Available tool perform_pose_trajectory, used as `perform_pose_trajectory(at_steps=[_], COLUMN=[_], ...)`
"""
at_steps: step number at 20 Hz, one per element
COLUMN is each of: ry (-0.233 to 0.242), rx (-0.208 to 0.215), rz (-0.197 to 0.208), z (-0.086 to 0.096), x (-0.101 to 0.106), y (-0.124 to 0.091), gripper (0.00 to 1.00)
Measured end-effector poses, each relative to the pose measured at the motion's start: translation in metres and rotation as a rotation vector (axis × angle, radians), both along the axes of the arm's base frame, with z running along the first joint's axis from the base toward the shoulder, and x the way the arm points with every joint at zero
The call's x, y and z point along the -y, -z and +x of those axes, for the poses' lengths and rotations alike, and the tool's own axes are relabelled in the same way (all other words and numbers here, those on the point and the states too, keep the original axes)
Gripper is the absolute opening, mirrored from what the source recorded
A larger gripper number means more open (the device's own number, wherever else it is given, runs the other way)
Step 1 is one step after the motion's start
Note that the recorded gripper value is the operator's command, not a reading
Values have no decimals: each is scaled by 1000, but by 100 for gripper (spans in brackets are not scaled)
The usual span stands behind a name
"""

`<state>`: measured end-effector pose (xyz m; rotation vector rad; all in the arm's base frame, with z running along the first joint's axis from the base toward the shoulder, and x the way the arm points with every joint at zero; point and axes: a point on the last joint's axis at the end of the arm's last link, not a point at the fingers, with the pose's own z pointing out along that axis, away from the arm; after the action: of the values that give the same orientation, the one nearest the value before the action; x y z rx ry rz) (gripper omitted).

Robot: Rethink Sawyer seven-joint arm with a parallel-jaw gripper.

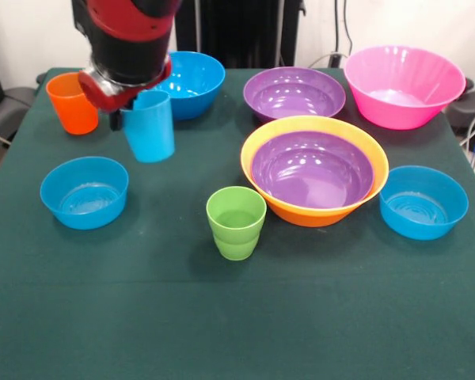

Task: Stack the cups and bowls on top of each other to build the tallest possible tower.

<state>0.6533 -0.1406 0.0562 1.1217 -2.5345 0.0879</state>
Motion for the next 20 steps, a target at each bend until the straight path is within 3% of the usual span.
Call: perform_pose_trajectory(at_steps=[9,20], ry=[-12,-48], rx=[-32,-33], rz=[32,31], z=[-1,7], x=[-26,-49], y=[29,39], gripper=[0,0])
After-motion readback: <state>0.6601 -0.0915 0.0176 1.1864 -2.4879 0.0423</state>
